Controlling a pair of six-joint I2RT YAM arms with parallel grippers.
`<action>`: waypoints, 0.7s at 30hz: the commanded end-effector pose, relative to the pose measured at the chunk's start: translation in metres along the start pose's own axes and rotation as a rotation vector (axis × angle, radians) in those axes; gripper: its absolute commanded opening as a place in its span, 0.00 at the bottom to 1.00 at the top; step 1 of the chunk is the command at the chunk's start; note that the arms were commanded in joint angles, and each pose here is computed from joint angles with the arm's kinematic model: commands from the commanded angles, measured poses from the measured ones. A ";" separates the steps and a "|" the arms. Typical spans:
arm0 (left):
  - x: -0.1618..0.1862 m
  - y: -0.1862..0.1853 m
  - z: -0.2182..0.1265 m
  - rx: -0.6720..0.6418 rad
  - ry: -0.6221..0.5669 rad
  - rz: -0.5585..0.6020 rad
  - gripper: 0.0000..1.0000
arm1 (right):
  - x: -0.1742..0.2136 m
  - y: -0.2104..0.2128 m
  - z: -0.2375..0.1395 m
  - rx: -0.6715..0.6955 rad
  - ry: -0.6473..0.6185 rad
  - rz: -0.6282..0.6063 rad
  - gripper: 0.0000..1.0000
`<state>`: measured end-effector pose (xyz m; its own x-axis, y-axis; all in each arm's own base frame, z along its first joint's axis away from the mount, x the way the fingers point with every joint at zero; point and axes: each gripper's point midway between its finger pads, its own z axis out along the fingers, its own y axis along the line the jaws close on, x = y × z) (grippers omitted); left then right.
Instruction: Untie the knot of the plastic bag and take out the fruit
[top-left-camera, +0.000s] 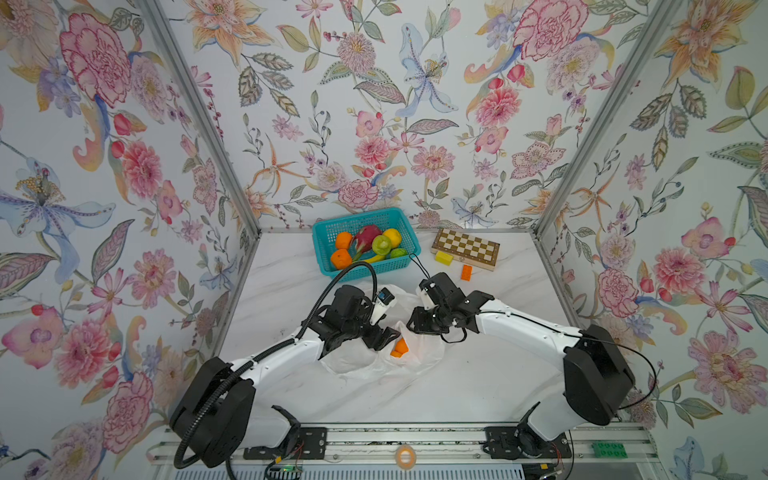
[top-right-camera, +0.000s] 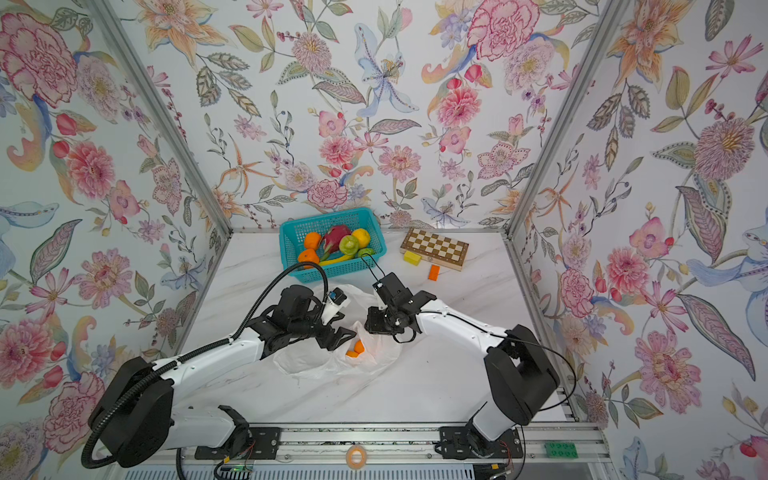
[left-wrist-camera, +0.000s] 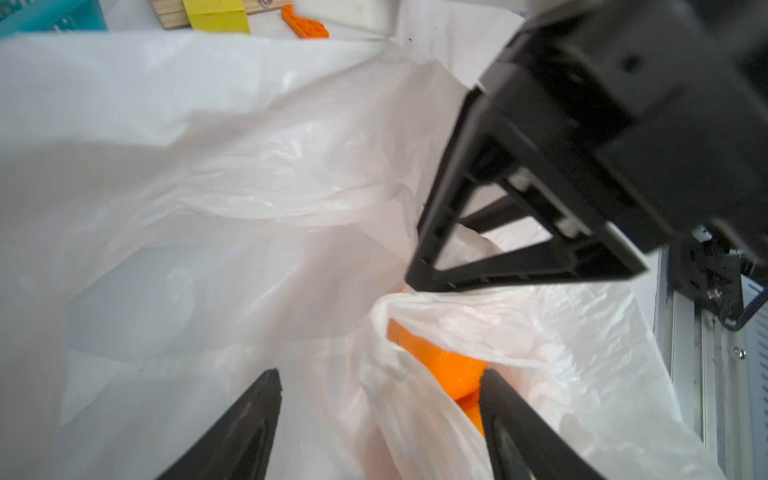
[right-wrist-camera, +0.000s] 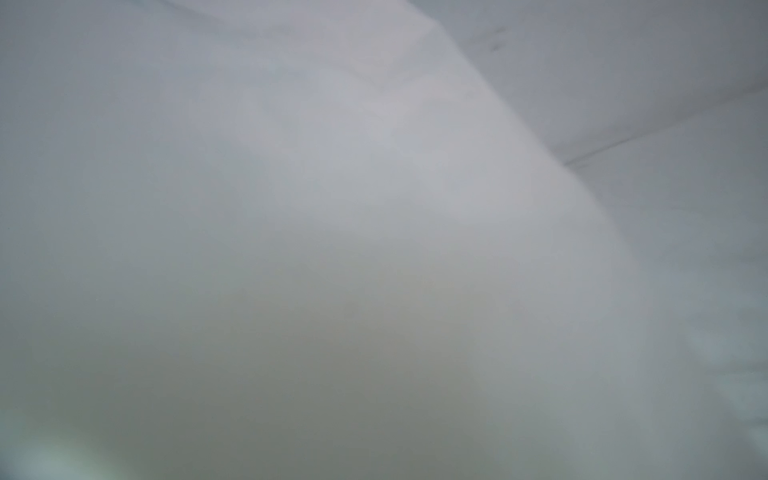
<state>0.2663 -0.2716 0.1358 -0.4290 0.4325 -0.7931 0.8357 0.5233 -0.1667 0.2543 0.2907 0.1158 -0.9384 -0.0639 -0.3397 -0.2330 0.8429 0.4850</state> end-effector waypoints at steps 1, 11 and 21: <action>-0.041 0.001 -0.017 -0.031 -0.121 -0.068 0.75 | 0.002 0.004 -0.013 -0.037 -0.133 -0.038 0.29; -0.028 -0.021 -0.012 0.087 -0.022 -0.060 0.62 | 0.082 -0.028 0.000 -0.028 -0.093 -0.275 0.22; -0.004 -0.053 0.005 0.186 0.040 0.075 0.57 | 0.097 -0.061 0.031 0.101 -0.060 -0.259 0.22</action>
<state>0.2393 -0.3000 0.1583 -0.4053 0.4404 -0.8011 0.8859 0.4055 -0.2253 0.1786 0.2514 0.0354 -0.8456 -0.2576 -0.4676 -0.4421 0.8289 0.3427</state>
